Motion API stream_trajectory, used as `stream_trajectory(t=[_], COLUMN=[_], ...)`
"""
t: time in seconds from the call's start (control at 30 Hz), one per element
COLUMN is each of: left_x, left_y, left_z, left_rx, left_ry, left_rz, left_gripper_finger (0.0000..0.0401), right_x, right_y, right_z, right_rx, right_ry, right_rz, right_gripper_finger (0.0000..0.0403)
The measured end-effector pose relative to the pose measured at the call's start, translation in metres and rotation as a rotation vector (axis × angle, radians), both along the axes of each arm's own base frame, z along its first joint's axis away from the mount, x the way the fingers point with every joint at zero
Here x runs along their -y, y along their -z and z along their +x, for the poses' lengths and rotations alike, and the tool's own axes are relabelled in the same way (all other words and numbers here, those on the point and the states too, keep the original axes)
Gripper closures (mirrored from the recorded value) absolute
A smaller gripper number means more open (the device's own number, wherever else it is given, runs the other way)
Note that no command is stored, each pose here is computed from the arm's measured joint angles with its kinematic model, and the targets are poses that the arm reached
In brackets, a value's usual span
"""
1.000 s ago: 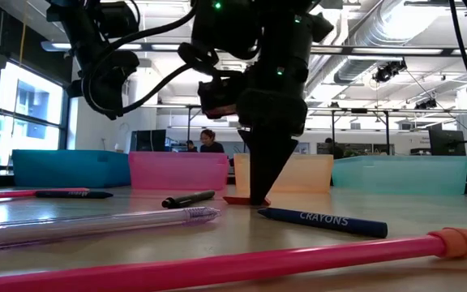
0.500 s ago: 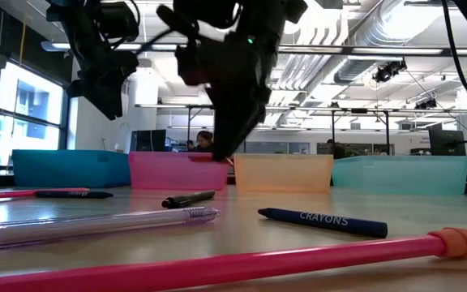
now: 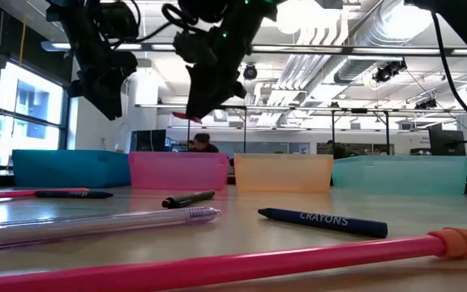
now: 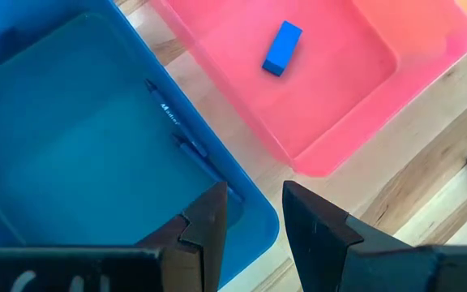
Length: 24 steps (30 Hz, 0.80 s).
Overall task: Sort crayons/erasers/pens/pencils in bins
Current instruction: Put the orange eraser into the pink bin
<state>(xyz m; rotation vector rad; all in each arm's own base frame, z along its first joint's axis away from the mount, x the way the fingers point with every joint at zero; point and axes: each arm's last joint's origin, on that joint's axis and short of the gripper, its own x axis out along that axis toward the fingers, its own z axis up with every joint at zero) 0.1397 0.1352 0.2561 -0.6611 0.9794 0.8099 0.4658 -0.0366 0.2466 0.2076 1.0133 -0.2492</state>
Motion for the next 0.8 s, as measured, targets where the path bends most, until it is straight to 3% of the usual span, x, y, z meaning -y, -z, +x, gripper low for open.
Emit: stream_trajectory(t=[0.23, 0.43, 0.57, 0.8], left_x=[0.000, 0.000, 0.000, 0.000], left_y=[0.000, 0.000, 0.000, 0.000], left_z=[0.000, 0.000, 0.001, 0.002], left_rx=[0.000, 0.000, 0.004, 0.010], left_ry=[0.003, 0.003, 0.003, 0.008], left_rz=[0.001, 0.001, 0.006, 0.011], left_gripper_finger=[0.0291, 0.0291, 0.0291, 0.0291], right_x=[0.048, 0.077, 0.088, 0.091], right_y=[-0.002, -0.004, 0.001, 0.028], right_z=[-0.004, -0.001, 0.006, 0.017], right_rx=[0.029, 0.111, 0.179, 0.171], right_ry=[0.104, 0.207, 0.257, 0.300], right_rz=[-0.008, -0.092, -0.083, -0.060], right_gripper_finger=[0.0336, 0.0336, 0.0336, 0.0336])
